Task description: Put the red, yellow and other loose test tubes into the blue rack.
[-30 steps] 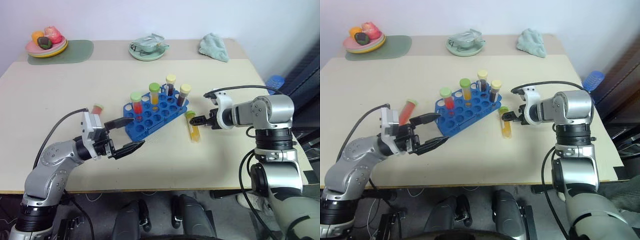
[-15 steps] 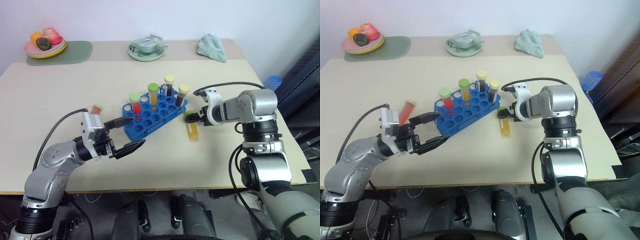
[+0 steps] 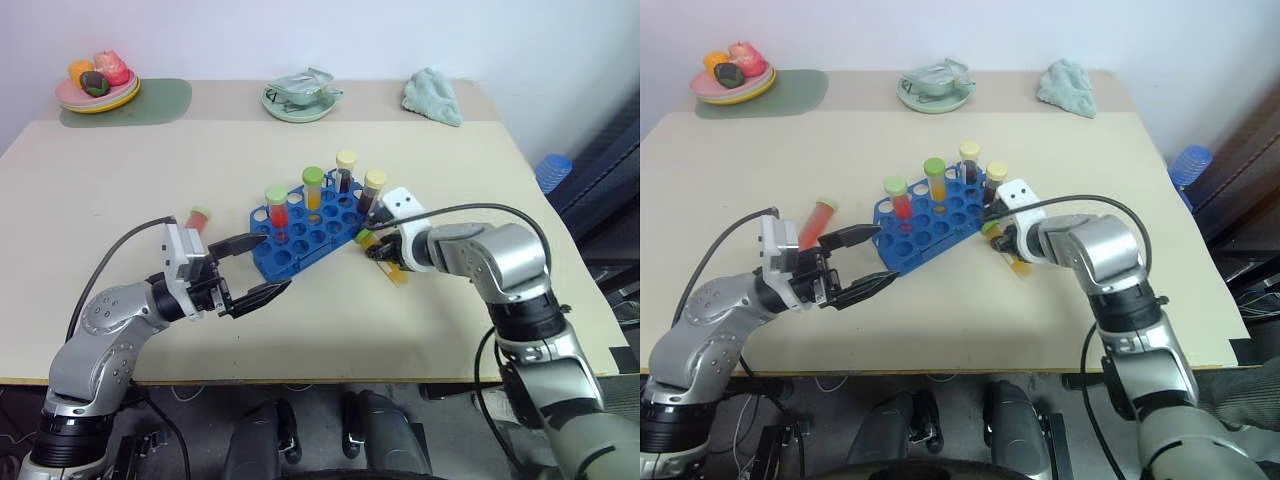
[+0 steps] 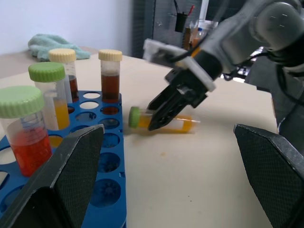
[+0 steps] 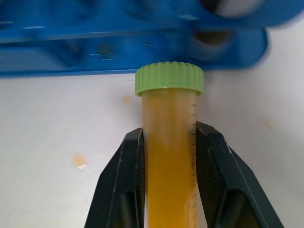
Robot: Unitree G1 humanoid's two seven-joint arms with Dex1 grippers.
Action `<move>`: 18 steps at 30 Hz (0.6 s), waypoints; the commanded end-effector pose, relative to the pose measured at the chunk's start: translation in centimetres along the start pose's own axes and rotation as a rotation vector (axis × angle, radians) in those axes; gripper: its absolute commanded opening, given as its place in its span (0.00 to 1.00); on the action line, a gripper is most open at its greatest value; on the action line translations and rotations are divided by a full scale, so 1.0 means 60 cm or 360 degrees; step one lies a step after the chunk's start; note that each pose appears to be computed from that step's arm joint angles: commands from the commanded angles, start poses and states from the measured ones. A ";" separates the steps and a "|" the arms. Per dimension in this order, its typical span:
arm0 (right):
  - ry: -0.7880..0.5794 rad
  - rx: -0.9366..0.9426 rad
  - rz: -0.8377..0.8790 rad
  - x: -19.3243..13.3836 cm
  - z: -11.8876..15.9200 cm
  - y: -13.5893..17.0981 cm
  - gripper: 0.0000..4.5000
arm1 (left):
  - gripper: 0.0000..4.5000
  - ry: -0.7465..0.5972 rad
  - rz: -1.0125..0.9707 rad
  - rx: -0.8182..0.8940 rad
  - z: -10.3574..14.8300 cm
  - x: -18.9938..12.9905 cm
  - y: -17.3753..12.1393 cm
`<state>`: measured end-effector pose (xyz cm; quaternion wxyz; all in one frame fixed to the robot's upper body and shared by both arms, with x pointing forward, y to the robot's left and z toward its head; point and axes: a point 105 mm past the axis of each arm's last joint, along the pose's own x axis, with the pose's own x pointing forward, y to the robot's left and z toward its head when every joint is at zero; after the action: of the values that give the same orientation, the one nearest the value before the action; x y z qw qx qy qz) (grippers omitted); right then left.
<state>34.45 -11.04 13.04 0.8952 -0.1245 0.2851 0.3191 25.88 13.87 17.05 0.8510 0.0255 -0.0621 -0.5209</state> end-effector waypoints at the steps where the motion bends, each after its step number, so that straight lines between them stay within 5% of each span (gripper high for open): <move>1: -0.0341 -0.0265 0.0364 -0.051 0.047 0.060 0.19 | 1.00 -0.0039 -0.0025 0.0065 0.018 0.001 -0.006; 8: -0.0849 -0.0361 0.0548 -0.082 0.089 0.097 0.19 | 1.00 -0.0038 -0.0032 0.0065 0.021 0.002 -0.001; 18: -0.1659 -0.0122 0.0308 -0.053 0.183 0.073 0.19 | 1.00 -0.0074 0.0040 0.0059 0.027 -0.007 0.011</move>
<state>34.05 -4.32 22.15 0.8799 0.0507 -0.1456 0.4494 26.17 14.10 17.67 0.8518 0.0275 -0.0691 -0.5185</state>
